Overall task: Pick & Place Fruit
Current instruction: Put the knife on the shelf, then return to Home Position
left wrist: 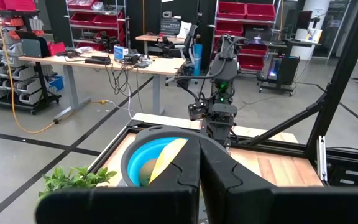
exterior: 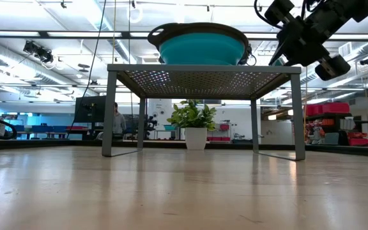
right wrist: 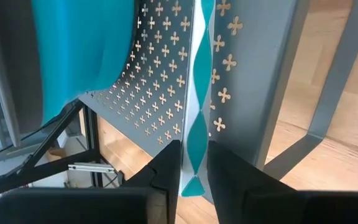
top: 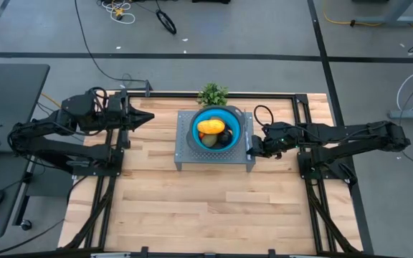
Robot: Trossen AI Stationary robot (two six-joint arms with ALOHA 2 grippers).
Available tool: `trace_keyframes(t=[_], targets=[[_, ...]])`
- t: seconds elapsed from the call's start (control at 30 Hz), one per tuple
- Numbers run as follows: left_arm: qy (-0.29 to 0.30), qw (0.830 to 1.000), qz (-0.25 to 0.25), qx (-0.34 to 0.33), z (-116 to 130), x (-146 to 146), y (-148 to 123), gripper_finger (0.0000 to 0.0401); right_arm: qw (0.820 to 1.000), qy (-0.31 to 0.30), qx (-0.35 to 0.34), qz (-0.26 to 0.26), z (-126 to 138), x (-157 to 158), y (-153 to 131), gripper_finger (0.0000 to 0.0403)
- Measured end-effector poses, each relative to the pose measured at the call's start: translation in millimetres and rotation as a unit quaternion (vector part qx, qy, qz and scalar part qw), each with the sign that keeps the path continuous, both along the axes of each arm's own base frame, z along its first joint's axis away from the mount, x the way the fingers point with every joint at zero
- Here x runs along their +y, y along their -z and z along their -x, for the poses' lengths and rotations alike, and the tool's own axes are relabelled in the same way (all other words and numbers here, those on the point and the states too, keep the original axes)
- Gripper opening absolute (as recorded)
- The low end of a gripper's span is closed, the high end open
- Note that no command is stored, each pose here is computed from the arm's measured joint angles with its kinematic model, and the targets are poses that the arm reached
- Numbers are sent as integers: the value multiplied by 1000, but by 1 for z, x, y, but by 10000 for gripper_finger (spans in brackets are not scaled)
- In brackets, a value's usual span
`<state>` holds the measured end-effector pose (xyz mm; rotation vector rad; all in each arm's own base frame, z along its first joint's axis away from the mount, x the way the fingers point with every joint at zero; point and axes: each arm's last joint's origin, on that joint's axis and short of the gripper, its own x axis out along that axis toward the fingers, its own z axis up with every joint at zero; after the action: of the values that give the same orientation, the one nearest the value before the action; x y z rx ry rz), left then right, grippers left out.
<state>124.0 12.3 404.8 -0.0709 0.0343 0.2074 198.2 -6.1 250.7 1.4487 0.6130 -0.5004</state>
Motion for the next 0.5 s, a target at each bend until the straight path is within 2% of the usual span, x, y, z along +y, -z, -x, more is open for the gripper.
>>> trace_keyframes(t=[0.23, 0.5], targets=[[0, 1000, 0, 0, 0, 0, 0, 4, 1000, 7, 0, -1, 0, 0, 0, 110], [0, 1000, -1, 0, 0, 0, 0, 4, 1000, 7, 0, -1, 0, 0, 0, 114]])
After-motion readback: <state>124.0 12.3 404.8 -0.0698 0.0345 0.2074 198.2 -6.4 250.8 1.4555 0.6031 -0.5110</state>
